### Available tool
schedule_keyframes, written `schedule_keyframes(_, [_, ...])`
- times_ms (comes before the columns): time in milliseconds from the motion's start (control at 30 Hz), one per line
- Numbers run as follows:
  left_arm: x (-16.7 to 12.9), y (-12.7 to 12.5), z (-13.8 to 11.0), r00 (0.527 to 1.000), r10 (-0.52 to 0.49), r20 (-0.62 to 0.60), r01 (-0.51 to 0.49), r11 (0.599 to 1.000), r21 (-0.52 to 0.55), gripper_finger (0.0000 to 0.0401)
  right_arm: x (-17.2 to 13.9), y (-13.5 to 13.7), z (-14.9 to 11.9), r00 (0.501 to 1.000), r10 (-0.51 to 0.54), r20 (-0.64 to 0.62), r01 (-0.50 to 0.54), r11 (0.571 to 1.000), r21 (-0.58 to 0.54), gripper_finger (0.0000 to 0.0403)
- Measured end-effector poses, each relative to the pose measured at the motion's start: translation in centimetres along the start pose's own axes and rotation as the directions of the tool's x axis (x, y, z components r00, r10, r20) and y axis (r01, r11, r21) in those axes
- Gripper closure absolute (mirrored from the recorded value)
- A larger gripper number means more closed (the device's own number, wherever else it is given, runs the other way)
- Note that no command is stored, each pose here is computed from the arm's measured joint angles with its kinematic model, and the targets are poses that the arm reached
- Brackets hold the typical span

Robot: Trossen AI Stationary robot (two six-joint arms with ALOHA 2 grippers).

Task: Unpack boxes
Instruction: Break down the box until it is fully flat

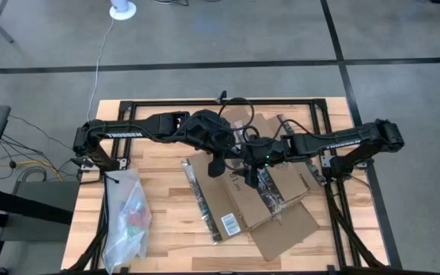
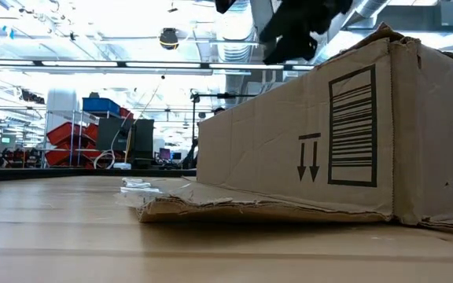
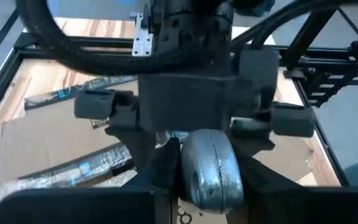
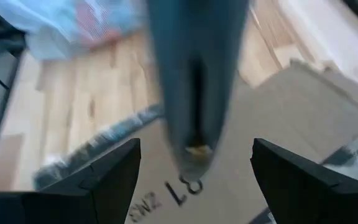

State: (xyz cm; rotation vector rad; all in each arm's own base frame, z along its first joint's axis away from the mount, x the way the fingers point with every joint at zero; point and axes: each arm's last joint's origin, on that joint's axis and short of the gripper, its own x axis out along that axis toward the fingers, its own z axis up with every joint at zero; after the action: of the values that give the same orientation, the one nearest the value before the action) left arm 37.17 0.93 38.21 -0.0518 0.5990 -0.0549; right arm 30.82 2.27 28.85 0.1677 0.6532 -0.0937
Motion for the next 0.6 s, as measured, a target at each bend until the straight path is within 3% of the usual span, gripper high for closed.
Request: schedule_keyframes(600, [0.4,-0.1,-0.6,0.999,-0.009,-0.033,0.009,1.000,0.008,0.0347,-1.4,-1.4,1.4,0.995,-0.020,0.100,0.020,1.000,0.001,0.0117])
